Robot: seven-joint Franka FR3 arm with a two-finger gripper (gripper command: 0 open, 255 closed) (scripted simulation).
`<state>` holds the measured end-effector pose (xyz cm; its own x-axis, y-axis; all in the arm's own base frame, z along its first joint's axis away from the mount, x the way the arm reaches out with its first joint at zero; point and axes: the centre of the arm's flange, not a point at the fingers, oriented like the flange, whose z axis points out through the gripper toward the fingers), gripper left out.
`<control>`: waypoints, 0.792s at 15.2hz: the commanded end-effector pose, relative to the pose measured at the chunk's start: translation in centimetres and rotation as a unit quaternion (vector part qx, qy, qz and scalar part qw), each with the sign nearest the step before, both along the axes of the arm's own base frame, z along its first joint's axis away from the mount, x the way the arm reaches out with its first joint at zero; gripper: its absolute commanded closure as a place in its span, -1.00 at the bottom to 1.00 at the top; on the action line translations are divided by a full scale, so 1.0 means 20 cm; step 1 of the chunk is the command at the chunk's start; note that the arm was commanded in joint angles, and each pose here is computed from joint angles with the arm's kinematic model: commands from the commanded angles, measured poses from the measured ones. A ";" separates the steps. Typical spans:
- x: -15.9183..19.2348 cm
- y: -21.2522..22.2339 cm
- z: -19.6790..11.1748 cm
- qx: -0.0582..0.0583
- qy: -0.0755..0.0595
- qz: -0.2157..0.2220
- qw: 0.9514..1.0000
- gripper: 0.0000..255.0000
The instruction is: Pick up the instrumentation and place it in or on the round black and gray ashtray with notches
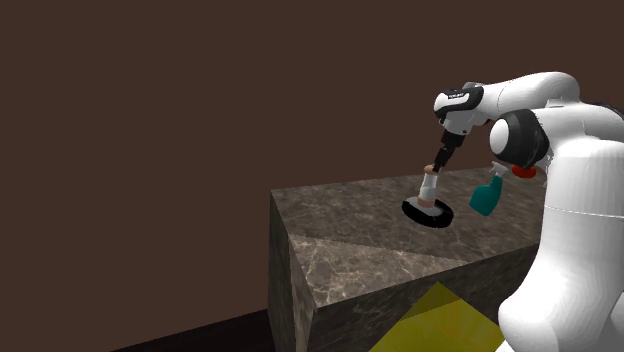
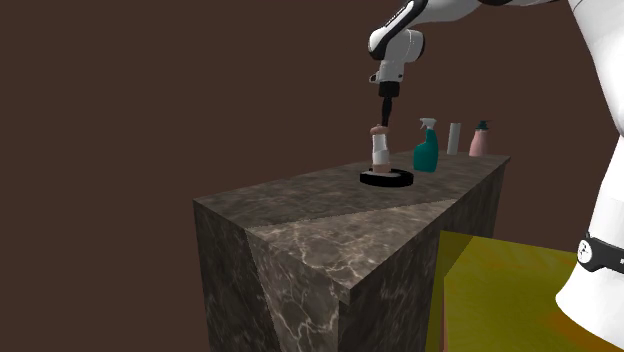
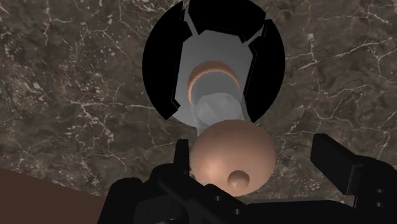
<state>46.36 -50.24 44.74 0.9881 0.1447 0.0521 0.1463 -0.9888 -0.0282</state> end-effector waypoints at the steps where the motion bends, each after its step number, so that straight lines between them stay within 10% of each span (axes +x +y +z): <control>1: 0.00 0.00 0.07 0.000 0.000 0.000 1.000 -1.00; 12: -0.01 -0.01 0.25 0.000 0.000 0.000 1.000 -1.00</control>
